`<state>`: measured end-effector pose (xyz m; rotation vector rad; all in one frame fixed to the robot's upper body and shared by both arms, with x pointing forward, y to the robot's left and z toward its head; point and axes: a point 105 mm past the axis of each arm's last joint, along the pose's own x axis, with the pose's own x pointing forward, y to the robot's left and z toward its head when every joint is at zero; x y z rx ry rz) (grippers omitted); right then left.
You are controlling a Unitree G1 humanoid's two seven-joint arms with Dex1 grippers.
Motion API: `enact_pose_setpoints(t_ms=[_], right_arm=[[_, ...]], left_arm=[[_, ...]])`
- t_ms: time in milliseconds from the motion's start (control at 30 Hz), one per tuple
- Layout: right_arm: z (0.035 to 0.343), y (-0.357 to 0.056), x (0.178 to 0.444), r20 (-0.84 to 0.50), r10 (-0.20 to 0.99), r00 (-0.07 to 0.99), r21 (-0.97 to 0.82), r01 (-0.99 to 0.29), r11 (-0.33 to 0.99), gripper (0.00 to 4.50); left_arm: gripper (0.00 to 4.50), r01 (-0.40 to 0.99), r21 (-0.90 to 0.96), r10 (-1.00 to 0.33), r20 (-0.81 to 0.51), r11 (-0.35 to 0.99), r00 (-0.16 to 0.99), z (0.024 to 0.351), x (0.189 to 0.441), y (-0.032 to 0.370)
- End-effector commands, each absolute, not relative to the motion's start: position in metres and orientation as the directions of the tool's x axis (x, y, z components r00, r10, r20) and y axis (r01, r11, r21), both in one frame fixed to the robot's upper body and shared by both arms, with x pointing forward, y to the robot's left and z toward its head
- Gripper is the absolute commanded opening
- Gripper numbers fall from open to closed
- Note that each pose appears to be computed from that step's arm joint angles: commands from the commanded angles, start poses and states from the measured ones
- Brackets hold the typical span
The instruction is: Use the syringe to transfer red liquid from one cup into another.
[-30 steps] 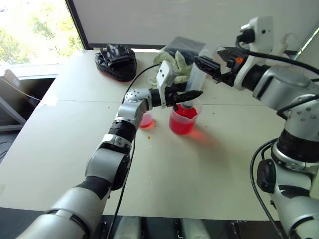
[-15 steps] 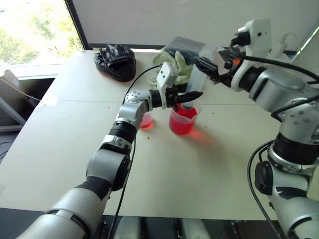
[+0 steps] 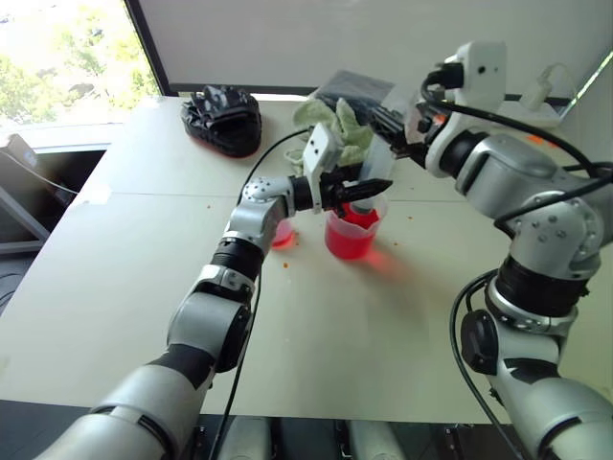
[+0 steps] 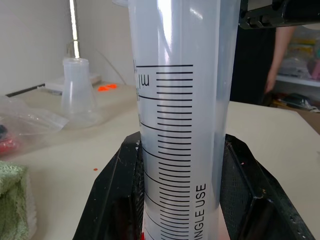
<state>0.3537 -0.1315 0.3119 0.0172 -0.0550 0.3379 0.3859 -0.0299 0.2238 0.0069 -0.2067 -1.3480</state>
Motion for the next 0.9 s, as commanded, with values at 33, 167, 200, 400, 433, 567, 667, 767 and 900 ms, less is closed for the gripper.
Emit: enact_pose_setpoints(t_ms=[33,167,200,400,433,567,667,767,900], right_arm=[[0.327,-0.153,0.346,0.09,0.292,0.952,0.006,-0.294,0.956,4.5],[0.335,-0.162,0.34,0.085,0.311,0.947,0.008,-0.313,0.95,4.5],[0.336,-0.164,0.339,0.082,0.308,0.948,-0.001,-0.309,0.951,4.5],[0.342,-0.166,0.332,0.071,0.323,0.944,-0.036,-0.321,0.946,4.5],[0.343,-0.167,0.332,0.072,0.324,0.943,-0.037,-0.323,0.946,4.5],[0.351,-0.168,0.328,0.086,0.345,0.934,-0.016,-0.345,0.938,4.5],[0.354,-0.17,0.328,0.09,0.34,0.936,-0.012,-0.34,0.94,4.5],[0.354,-0.172,0.328,0.091,0.331,0.939,-0.009,-0.331,0.944,4.5],[0.347,-0.169,0.33,0.073,0.324,0.943,-0.016,-0.324,0.946,4.5]], left_arm=[[1.39,0.95,0.199,-0.954,0.228,0.241,0.194,0.254,0.384,-0.026],[1.39,0.947,0.201,-0.951,0.231,0.252,0.204,0.255,0.386,-0.026],[1.39,0.946,0.201,-0.951,0.232,0.254,0.206,0.255,0.386,-0.025],[1.39,0.938,0.203,-0.945,0.228,0.282,0.235,0.253,0.39,-0.023],[1.39,0.937,0.203,-0.944,0.228,0.285,0.237,0.253,0.39,-0.022],[1.39,0.934,0.201,-0.942,0.224,0.296,0.25,0.251,0.392,-0.02],[1.39,0.934,0.201,-0.942,0.224,0.297,0.251,0.251,0.392,-0.019],[1.39,0.933,0.201,-0.941,0.225,0.297,0.251,0.251,0.392,-0.019],[1.39,0.934,0.202,-0.941,0.229,0.295,0.247,0.253,0.392,-0.019]])
